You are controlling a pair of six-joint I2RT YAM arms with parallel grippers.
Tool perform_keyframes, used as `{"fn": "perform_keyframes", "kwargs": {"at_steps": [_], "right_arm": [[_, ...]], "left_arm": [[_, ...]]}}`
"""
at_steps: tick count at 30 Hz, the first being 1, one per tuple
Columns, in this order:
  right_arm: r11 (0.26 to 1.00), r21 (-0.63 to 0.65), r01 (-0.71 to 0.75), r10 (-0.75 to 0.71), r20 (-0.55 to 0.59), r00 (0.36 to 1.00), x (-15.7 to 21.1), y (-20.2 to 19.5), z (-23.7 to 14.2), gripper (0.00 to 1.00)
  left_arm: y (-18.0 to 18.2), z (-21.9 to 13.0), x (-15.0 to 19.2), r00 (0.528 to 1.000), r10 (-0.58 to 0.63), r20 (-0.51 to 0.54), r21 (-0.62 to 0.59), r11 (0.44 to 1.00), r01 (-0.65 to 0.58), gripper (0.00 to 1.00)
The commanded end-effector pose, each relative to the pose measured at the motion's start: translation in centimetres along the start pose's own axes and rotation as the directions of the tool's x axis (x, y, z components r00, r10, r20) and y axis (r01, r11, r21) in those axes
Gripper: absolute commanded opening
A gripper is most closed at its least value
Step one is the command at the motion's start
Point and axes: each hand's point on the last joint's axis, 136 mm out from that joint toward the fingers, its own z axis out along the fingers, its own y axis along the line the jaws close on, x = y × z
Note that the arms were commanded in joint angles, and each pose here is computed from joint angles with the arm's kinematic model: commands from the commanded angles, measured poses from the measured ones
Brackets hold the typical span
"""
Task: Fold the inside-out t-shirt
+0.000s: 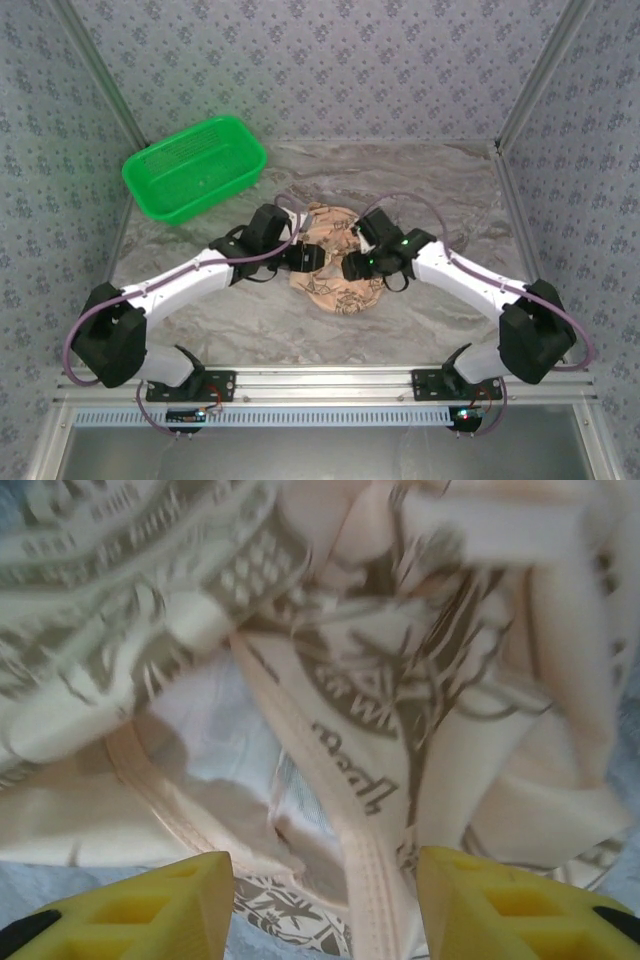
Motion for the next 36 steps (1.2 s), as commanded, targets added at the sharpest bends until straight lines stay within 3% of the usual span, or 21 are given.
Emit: {"fn": "perform_keyframes", "kwargs": {"at_steps": [1, 5, 7, 8, 10, 11, 12, 14, 16, 22, 28, 30, 32, 33, 36], "right_arm": [[0.986, 0.165, -0.034, 0.031, 0.023, 0.999, 0.6, -2.6, 0.4, 0.50], [0.969, 0.249, 0.004, -0.008, 0.012, 1.000, 1.3, -4.0, 1.1, 0.45], [0.977, 0.208, 0.035, -0.037, 0.005, 0.999, 1.4, -3.9, 1.5, 0.46], [0.985, 0.165, 0.045, -0.049, 0.019, 0.999, 1.1, -3.6, 1.6, 0.42], [0.993, 0.117, 0.029, -0.034, 0.041, 0.999, 0.3, -3.4, 1.3, 0.23], [0.995, 0.102, 0.023, -0.028, 0.052, 0.998, -0.2, -3.4, 0.9, 0.20], [0.995, 0.093, 0.020, -0.026, 0.053, 0.998, -0.5, -3.3, 0.6, 0.22], [0.995, 0.103, 0.010, -0.015, 0.043, 0.999, -0.9, -3.3, -0.3, 0.41], [0.994, 0.109, 0.016, -0.021, 0.045, 0.999, -1.0, -3.0, -0.9, 0.50], [0.997, 0.030, 0.066, -0.068, 0.048, 0.997, 0.4, -1.6, -0.6, 0.54], [0.985, 0.150, 0.090, -0.088, -0.018, 0.996, 2.0, -3.1, 2.1, 0.53], [0.981, 0.174, 0.085, -0.080, -0.033, 0.996, 1.9, -3.5, 2.6, 0.40], [0.979, 0.195, 0.066, -0.064, -0.017, 0.998, 1.3, -3.6, 2.3, 0.14], [0.980, 0.192, 0.058, -0.060, 0.004, 0.998, 0.7, -3.4, 1.9, 0.07], [0.992, 0.116, 0.050, -0.060, 0.085, 0.995, -1.9, -1.4, 0.3, 0.00]], "left_arm": [[1.8, 0.6, 0.4, 1.000, -0.005, -0.019, -0.114, 0.993, 0.003, 0.50], [3.0, 2.7, 2.3, 0.996, -0.036, -0.076, -0.147, 0.989, 0.025, 0.48], [3.6, 3.1, 2.8, 0.995, -0.032, -0.092, -0.166, 0.986, 0.016, 0.48], [4.2, 3.2, 2.9, 0.996, -0.026, -0.090, -0.191, 0.982, 0.008, 0.46], [4.9, 3.2, 2.9, 0.996, -0.032, -0.086, -0.221, 0.975, 0.013, 0.38], [4.9, 3.1, 2.7, 0.996, -0.035, -0.081, -0.215, 0.977, 0.017, 0.36], [4.9, 3.0, 2.5, 0.997, -0.039, -0.073, -0.210, 0.977, 0.023, 0.34], [4.5, 2.9, 1.9, 0.997, -0.048, -0.056, -0.182, 0.983, 0.037, 0.27], [3.7, 2.9, 1.1, 0.997, -0.065, -0.035, -0.124, 0.990, 0.060, 0.18], [2.7, 2.6, -0.5, 0.969, -0.241, 0.049, 0.156, 0.960, 0.231, 0.00], [3.2, 3.3, 0.6, 0.965, -0.263, 0.002, 0.171, 0.951, 0.259, 0.00], [3.5, 3.5, 0.9, 0.961, -0.277, -0.003, 0.170, 0.947, 0.273, 0.00], [3.6, 3.6, 1.1, 0.960, -0.280, -0.005, 0.170, 0.946, 0.277, 0.01], [3.6, 3.7, 1.3, 0.960, -0.280, -0.006, 0.172, 0.946, 0.276, 0.02], [2.8, 3.2, 0.6, 0.969, -0.246, 0.002, 0.213, 0.947, 0.240, 0.00]]}}
